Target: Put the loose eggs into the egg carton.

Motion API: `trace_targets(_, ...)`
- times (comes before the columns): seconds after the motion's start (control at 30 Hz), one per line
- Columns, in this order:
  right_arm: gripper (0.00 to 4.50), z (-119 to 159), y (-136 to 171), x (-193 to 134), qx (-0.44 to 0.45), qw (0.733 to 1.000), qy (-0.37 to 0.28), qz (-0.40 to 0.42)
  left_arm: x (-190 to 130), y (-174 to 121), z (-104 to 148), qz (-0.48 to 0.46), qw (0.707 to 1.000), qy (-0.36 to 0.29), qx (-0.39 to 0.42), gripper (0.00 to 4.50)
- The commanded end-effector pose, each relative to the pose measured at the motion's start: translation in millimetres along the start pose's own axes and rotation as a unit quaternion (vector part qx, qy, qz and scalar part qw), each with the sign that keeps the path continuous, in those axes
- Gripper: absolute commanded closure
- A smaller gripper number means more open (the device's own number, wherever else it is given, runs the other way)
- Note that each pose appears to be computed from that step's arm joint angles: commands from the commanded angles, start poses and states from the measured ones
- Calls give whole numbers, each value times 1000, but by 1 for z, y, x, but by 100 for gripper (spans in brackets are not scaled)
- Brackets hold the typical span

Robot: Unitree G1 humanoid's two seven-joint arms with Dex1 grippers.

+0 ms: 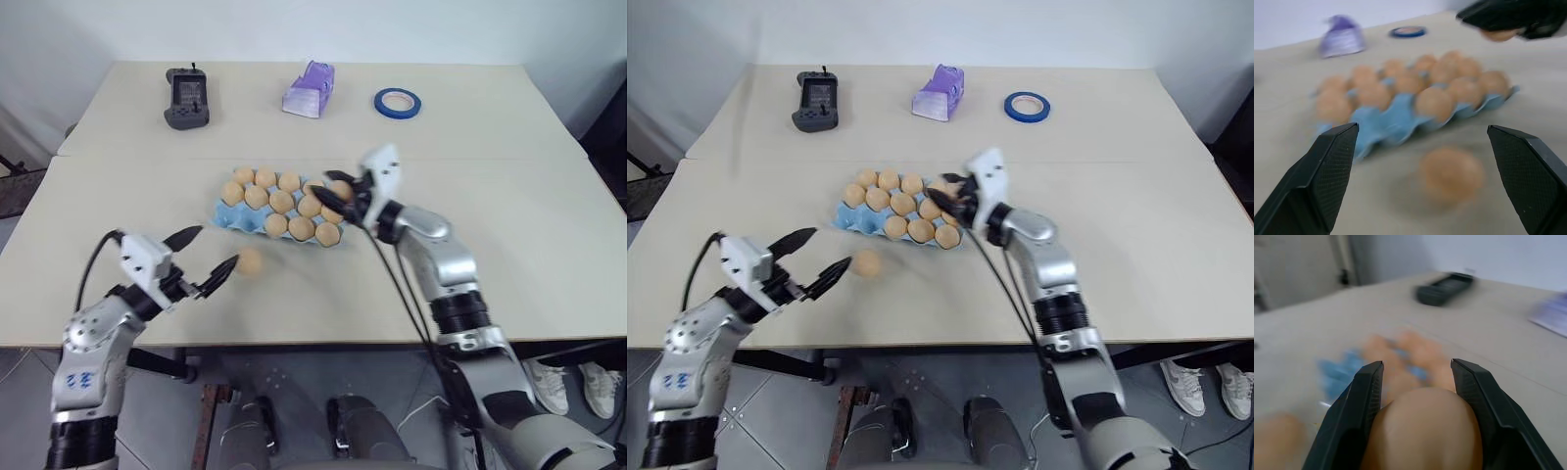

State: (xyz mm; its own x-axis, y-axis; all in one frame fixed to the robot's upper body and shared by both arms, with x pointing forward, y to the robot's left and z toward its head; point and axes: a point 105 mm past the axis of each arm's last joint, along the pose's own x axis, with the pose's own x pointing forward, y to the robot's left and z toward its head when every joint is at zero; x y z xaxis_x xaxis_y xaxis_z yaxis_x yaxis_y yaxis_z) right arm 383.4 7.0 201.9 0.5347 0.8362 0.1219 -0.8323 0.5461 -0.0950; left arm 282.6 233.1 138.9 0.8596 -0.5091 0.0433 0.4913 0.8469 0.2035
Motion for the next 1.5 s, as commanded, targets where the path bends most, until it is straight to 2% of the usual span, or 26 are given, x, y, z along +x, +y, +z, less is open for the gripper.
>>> trace_targets(0.03,258,6,24,31,-22,999,-7,24,-22,15,8,47,999,-7,18,0)
trace_targets(0.2,258,0,32,64,-4,1000,-5,-3,-28,10,9,60,998,-5,17,0)
trace_targets(0.33,258,-13,38,77,-6,1000,15,-7,-27,4,6,60,998,-5,12,0)
trace_targets(0.47,131,-19,41,81,-4,1000,19,2,-24,0,7,57,998,-9,10,0)
trace_targets(0.53,55,-15,43,82,5,1000,7,8,-22,-1,8,55,998,-11,10,0)
trace_targets(0.6,4,-7,47,83,11,1000,-8,25,-20,-2,9,52,999,-13,9,0)
trace_targets(0.8,4,23,52,76,12,996,-57,65,-15,-3,9,39,999,-15,7,0)
trace_targets(0.93,4,39,41,47,-9,993,-85,80,-10,-4,10,26,999,-16,8,0)
trace_targets(1.0,4,37,29,16,-27,992,-92,80,-6,-6,10,11,1000,-14,10,0)
trace_targets(1.2,4,13,4,-86,-69,991,-92,72,2,-6,6,-29,999,0,17,0)
trace_targets(1.27,4,1,2,-119,-77,991,-73,75,2,-6,2,-43,999,10,13,0)
trace_targets(1.5,4,-24,6,-181,-79,993,-10,87,-2,-12,-12,-97,994,47,7,0)
